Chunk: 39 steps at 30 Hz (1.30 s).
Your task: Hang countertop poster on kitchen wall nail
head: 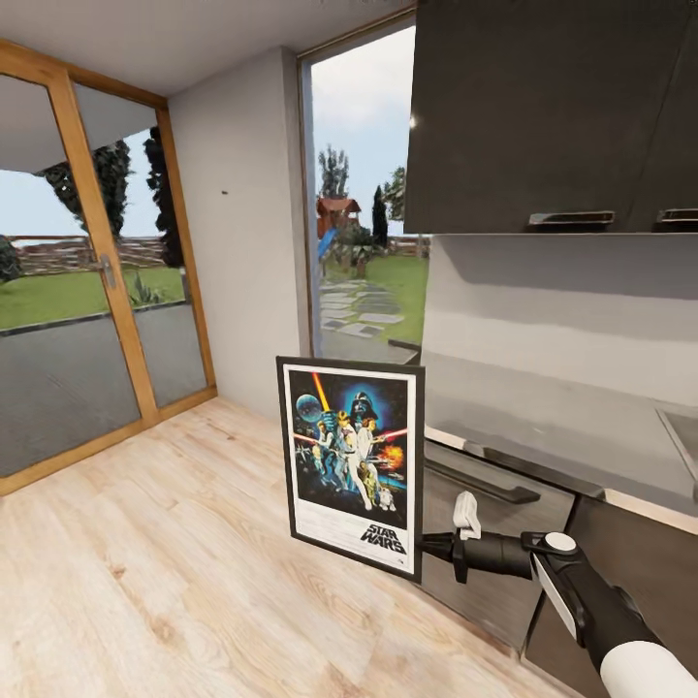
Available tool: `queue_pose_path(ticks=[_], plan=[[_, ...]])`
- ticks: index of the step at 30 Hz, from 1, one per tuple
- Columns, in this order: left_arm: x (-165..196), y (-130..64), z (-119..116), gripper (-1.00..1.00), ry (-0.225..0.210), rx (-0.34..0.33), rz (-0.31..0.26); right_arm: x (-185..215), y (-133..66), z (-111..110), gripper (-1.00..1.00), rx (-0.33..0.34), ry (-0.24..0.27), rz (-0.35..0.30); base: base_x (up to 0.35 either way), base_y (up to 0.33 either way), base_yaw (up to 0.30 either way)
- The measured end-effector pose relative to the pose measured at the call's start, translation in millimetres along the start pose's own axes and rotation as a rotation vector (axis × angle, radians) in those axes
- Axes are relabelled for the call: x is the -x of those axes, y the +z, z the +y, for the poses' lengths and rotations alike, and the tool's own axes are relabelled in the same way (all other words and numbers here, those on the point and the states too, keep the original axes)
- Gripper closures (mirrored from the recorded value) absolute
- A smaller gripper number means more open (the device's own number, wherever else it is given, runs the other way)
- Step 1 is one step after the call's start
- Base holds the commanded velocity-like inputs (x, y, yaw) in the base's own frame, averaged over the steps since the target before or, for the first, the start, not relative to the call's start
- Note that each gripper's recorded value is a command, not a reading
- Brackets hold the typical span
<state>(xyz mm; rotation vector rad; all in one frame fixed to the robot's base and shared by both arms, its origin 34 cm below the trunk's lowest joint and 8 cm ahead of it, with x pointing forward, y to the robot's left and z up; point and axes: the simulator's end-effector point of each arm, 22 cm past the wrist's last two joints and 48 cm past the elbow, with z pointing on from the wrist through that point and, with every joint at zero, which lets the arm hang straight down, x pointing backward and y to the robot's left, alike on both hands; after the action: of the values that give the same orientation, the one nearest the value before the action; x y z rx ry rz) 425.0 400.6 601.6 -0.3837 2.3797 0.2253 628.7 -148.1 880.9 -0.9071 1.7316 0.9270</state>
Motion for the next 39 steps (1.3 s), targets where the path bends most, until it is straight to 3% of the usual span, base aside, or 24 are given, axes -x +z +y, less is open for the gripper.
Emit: queue_pose_path(ticks=[39], plan=[[35,-43.4,4,-1.0,0.0,0.001,0.0,51,-16.4,13,1.0,-0.002,0.001,0.002,0.0,0.0,0.0]])
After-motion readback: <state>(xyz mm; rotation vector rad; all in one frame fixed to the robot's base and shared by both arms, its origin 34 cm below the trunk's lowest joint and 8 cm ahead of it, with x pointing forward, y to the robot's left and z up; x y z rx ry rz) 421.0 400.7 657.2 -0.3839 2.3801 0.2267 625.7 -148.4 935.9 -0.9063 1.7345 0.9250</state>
